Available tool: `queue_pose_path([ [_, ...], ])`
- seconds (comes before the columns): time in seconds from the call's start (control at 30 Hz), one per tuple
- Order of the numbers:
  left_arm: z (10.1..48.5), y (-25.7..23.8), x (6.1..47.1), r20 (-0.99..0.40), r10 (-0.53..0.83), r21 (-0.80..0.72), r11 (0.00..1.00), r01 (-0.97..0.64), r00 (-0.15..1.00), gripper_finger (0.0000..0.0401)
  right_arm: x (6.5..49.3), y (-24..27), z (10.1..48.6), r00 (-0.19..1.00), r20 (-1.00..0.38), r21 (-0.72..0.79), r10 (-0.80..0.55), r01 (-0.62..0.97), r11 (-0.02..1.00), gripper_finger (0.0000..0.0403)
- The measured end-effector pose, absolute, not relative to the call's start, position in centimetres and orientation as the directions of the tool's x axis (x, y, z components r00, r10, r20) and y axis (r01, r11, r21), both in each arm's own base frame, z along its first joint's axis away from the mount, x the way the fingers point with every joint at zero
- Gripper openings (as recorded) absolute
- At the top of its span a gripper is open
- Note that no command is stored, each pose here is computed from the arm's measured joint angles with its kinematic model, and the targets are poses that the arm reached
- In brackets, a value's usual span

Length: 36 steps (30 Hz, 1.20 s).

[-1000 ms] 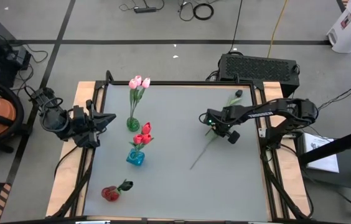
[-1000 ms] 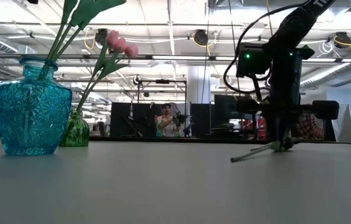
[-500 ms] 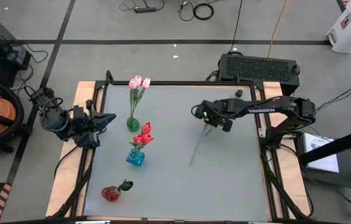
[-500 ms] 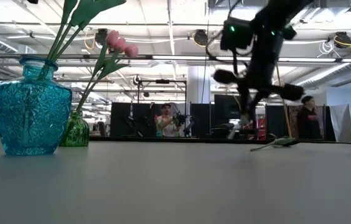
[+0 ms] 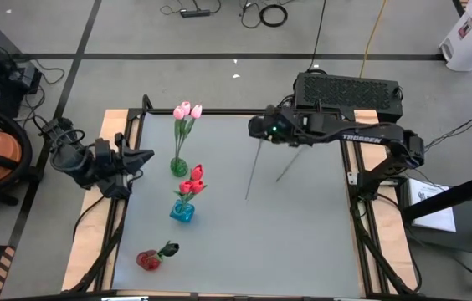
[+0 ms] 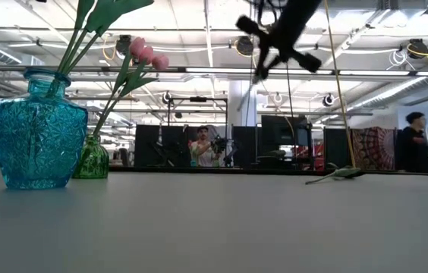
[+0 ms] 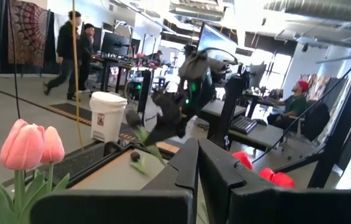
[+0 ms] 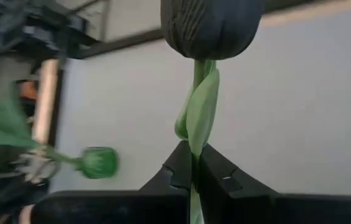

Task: Sort flowers into vase by color
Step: Put the bottom black flower into the red vase

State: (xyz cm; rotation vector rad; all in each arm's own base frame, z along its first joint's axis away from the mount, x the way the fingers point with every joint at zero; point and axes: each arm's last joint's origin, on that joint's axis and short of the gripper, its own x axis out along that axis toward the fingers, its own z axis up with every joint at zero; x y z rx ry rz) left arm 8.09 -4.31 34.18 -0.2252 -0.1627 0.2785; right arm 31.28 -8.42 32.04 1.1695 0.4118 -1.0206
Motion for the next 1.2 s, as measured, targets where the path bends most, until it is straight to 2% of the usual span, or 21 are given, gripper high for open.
queue_pose_path([
  [0.27,34.8,-4.2,7.9,0.165,0.304,-0.311,0.919,-0.243,0.938,0.0017,31.8,-8.7,37.5,0.634,-0.590,0.583,-0.501,0.763,0.279,0.0002],
  [0.5,35.6,-3.9,7.7,0.189,0.304,-0.344,0.911,-0.227,0.934,0.0020,32.1,-8.7,40.9,0.736,-0.457,0.527,-0.499,0.676,0.515,0.0002],
  [0.77,36.7,-3.6,7.3,0.208,0.303,-0.324,0.918,-0.227,0.930,0.0068,32.5,-8.5,44.2,0.868,-0.272,0.448,-0.415,0.496,0.744,0.0002],
  [0.9,37.1,-3.3,7.2,0.209,0.327,-0.337,0.909,-0.246,0.922,0.0092,32.7,-8.4,45.5,0.909,-0.164,0.419,-0.383,0.415,0.807,0.0002],
  [1.07,38.3,-2.7,6.7,0.227,0.355,-0.367,0.894,-0.257,0.907,0.0095,32.8,-8.4,46.7,0.925,-0.038,0.389,-0.378,0.362,0.847,0.0002],
  [1.2,39.2,-2.3,6.4,0.244,0.367,-0.388,0.885,-0.257,0.898,0.0095,32.8,-8.4,47.2,0.928,0.008,0.379,-0.372,0.342,0.860,0.0001],
])
